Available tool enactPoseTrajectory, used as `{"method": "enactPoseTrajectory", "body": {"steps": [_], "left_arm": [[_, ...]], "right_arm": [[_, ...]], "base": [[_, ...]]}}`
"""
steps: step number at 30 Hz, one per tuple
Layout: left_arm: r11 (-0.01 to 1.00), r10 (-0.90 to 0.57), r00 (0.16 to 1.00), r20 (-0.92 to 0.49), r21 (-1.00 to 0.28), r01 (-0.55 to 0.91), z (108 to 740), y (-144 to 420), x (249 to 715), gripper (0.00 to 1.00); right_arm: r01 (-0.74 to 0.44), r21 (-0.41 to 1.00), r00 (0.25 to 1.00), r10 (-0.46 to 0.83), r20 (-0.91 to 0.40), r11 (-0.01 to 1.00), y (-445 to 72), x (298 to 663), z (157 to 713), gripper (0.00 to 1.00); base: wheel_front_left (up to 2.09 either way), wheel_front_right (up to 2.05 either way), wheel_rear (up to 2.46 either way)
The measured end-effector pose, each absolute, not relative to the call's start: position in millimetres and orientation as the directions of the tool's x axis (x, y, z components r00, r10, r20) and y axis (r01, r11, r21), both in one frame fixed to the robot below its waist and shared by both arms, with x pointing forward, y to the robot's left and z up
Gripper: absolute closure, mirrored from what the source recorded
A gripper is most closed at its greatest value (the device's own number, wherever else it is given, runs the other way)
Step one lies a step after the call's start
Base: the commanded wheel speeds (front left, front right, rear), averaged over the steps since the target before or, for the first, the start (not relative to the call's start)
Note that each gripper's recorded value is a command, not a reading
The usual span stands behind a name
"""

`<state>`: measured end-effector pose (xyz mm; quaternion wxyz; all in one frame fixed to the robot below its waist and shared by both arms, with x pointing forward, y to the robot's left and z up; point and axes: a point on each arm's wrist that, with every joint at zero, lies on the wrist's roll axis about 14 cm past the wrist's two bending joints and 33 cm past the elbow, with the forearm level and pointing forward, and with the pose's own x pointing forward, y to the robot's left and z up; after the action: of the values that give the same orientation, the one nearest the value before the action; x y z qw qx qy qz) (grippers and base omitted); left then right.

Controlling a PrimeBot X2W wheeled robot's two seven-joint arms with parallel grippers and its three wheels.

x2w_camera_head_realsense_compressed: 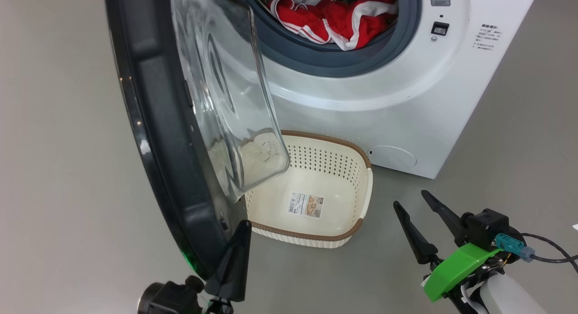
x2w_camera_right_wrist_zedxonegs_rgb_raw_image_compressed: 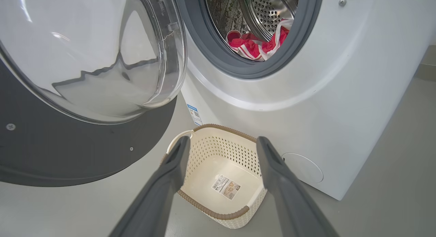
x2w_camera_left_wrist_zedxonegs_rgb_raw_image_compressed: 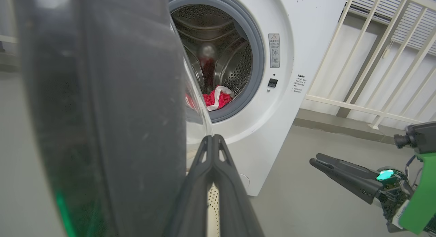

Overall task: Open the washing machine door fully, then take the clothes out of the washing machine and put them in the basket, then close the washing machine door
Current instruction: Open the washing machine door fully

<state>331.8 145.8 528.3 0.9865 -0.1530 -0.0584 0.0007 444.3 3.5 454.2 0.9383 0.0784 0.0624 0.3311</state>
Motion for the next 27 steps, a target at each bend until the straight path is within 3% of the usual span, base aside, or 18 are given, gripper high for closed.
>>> {"method": "enactPoseTrajectory", "body": {"steps": [27], "left_arm": [[0.913, 0.362, 0.931, 0.050, -0.220, -0.343, 512, 246, 301, 1.00]], "right_arm": [[-0.665, 0.200, 0.722, 0.688, -0.074, 0.719, 32, 444, 447, 0.00]], "base": [[0.00, 0.00, 0.00]]}}
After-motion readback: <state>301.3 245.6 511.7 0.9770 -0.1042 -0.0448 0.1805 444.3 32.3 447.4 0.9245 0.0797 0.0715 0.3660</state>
